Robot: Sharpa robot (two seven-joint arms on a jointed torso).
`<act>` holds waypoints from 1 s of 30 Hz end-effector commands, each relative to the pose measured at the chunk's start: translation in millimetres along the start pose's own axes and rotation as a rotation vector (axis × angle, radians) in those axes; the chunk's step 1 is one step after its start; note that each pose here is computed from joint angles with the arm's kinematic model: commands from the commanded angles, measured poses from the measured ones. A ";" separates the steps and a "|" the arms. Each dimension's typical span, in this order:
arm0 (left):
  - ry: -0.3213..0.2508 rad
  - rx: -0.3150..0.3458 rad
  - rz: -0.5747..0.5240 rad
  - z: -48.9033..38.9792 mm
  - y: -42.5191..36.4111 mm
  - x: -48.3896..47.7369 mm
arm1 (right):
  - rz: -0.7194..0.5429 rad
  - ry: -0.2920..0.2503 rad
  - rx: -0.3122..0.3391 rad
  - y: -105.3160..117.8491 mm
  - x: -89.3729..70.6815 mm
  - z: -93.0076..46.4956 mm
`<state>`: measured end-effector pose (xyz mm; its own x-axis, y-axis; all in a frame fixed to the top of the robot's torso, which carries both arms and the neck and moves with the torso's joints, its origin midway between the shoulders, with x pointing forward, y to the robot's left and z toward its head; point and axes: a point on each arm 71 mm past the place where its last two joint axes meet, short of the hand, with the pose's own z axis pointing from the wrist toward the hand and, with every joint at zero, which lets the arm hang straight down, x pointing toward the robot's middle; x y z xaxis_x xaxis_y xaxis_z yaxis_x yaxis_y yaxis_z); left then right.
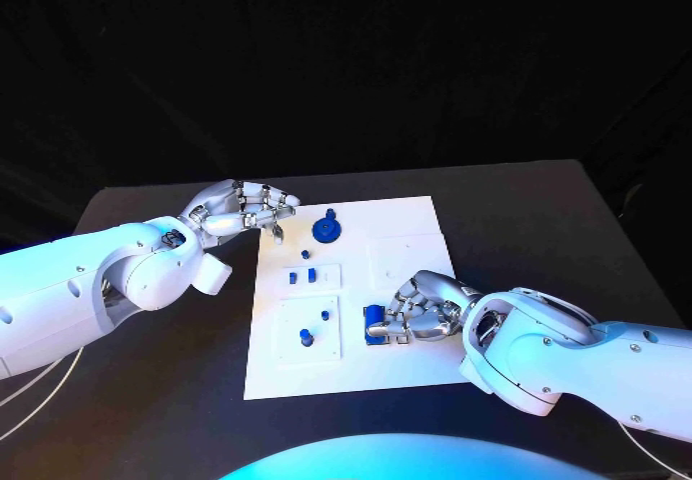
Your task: Assemble the parts on the task board
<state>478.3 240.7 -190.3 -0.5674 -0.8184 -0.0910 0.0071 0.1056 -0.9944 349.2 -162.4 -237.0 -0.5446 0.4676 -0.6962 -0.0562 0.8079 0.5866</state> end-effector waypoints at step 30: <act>0.020 -0.002 -0.023 -0.9 -0.2 1.9 | -0.063 0.032 -0.013 -4.9 3.6 5.6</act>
<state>477.1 241.3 -190.7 -0.5705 -0.8170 -0.0841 -0.0020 0.1037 -0.9946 352.3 -159.8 -240.7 -0.5603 0.4184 -0.7149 -0.1037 0.8208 0.5617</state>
